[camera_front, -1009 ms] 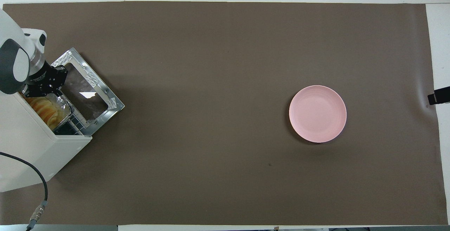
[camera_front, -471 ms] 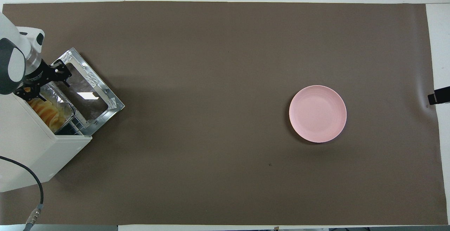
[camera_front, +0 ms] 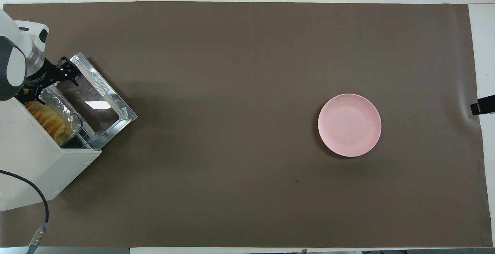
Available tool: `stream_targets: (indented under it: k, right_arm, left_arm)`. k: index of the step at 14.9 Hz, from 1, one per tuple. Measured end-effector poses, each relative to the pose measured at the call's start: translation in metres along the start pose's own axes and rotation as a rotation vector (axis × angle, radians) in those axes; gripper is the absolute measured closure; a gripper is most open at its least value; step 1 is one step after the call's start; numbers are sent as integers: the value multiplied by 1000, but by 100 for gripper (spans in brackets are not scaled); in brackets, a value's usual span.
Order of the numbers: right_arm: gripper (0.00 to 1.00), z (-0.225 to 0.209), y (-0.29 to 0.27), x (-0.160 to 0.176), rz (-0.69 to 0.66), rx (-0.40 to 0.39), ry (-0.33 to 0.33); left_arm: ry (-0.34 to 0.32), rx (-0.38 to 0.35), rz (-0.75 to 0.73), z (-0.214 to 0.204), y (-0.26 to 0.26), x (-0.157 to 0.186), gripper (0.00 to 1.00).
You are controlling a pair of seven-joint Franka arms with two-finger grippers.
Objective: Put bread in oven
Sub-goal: 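Push the foil tray deeper into the oven with the left gripper, then open the left gripper and draw it back out of the oven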
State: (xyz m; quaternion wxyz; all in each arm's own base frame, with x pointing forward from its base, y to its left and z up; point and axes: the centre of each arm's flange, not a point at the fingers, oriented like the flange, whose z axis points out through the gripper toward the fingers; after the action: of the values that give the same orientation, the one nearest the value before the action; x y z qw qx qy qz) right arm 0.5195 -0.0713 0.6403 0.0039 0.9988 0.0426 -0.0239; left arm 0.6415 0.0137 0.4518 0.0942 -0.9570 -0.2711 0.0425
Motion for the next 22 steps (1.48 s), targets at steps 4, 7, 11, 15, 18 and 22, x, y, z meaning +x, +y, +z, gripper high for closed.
stream_targets:
  k: [4, 7, 11, 15, 18, 22]
  right_arm:
    - [0, 0, 0, 0, 0, 0, 0]
    - [0, 0, 0, 0, 0, 0, 0]
    - [0, 0, 0, 0, 0, 0, 0]
    - [0, 0, 0, 0, 0, 0, 0]
    - [0, 0, 0, 0, 0, 0, 0]
    - [0, 0, 0, 0, 0, 0, 0]
  left_arm:
    - [43, -46, 159, -28, -10, 7, 0]
    - [78, -79, 244, -42, -45, 21, 0]
    - [116, -150, 341, -78, -84, 16, 0]
    - [92, -212, 389, -106, -84, -10, 0]
    - [98, -233, 405, -121, -84, -21, 0]
    - [86, -238, 440, -126, -70, -33, 0]
